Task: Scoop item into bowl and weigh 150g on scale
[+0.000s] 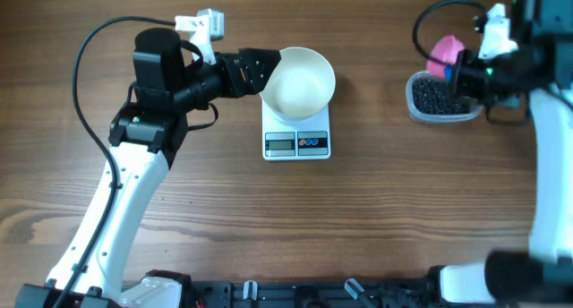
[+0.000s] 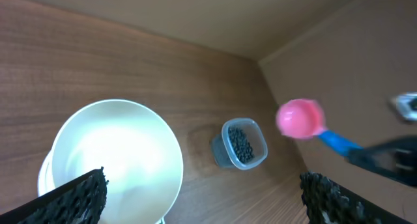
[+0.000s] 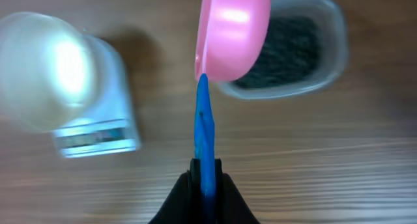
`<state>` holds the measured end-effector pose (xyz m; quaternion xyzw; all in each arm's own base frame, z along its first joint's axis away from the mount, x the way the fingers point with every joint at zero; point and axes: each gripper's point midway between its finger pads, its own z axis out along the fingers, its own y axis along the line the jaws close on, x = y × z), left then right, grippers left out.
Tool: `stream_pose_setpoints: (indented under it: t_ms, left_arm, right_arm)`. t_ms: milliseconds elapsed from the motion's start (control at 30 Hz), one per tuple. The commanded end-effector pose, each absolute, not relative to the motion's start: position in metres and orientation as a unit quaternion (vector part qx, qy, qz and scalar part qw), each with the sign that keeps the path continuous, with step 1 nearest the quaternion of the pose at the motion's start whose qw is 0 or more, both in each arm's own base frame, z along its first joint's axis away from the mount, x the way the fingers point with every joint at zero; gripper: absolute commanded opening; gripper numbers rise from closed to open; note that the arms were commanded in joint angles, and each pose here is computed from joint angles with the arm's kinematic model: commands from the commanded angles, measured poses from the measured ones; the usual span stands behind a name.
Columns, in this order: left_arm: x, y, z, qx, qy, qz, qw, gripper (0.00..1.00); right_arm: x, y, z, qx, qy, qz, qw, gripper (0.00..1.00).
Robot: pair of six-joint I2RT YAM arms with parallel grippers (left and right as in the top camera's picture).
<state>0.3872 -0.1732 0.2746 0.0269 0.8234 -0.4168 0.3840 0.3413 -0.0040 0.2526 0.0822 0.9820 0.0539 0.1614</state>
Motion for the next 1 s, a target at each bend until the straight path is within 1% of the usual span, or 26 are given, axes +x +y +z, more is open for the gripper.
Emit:
stream_pose_setpoints:
  t_ms: [0, 67, 167, 233, 333, 467, 533, 633, 700, 733, 767, 800, 833, 867, 967]
  left_arm:
    - [0.383, -0.171, 0.271, 0.038, 0.83, -0.407, 0.379, 1.0]
    - [0.378, -0.171, 0.263, 0.045, 0.839, -0.397, 0.368, 1.0]
    - [0.376, -0.167, 0.254, 0.045, 0.85, -0.383, 0.359, 1.0]
    - [0.377, -0.167, 0.254, 0.044, 0.85, -0.38, 0.361, 1.0]
    - [0.376, -0.166, 0.253, 0.043, 0.851, -0.38, 0.359, 1.0]
    - [0.374, -0.166, 0.25, 0.041, 0.854, -0.379, 0.353, 1.0]
    - [0.374, -0.166, 0.25, 0.041, 0.855, -0.379, 0.352, 1.0]
    - [0.374, -0.166, 0.249, 0.04, 0.856, -0.379, 0.35, 1.0]
    - [0.374, -0.166, 0.249, 0.04, 0.856, -0.379, 0.35, 1.0]
    - [0.374, -0.166, 0.249, 0.04, 0.856, -0.379, 0.35, 1.0]
    - [0.374, -0.166, 0.249, 0.04, 0.856, -0.379, 0.35, 1.0]
    - [0.373, -0.166, 0.249, 0.04, 0.856, -0.379, 0.35, 1.0]
    - [0.374, -0.166, 0.249, 0.04, 0.856, -0.379, 0.35, 1.0]
    - [0.374, -0.166, 0.249, 0.04, 0.856, -0.379, 0.35, 1.0]
    - [0.373, -0.166, 0.249, 0.04, 0.856, -0.379, 0.35, 1.0]
  right_arm:
    - [0.361, -0.046, 0.205, 0.011, 0.993, -0.067, 0.095, 0.04]
    - [0.371, -0.069, 0.186, 0.004, 0.989, -0.135, 0.068, 0.04]
    - [0.375, -0.082, 0.181, -0.011, 0.983, -0.174, 0.056, 0.04]
    - [0.373, -0.082, 0.181, -0.052, 0.982, -0.176, 0.044, 0.04]
    - [0.363, -0.078, 0.174, -0.063, 0.984, -0.165, 0.022, 0.04]
    - [0.357, -0.063, 0.149, -0.096, 0.988, -0.118, 0.001, 0.04]
    - [0.35, -0.062, 0.138, -0.1, 0.988, -0.114, -0.015, 0.04]
    - [0.356, -0.064, 0.131, -0.113, 0.986, -0.12, -0.005, 0.04]
    - [0.371, -0.065, 0.132, -0.118, 0.985, -0.126, 0.026, 0.05]
    - [0.38, -0.066, 0.133, -0.115, 0.984, -0.129, 0.042, 0.12]
    - [0.387, -0.066, 0.134, -0.113, 0.983, -0.132, 0.058, 0.17]
    - [0.39, -0.066, 0.135, -0.113, 0.983, -0.133, 0.063, 0.19]
    - [0.391, -0.066, 0.135, -0.112, 0.983, -0.133, 0.065, 0.23]
    - [0.393, -0.066, 0.135, -0.112, 0.982, -0.134, 0.069, 0.3]
    - [0.406, -0.067, 0.138, -0.108, 0.98, -0.139, 0.096, 0.31]
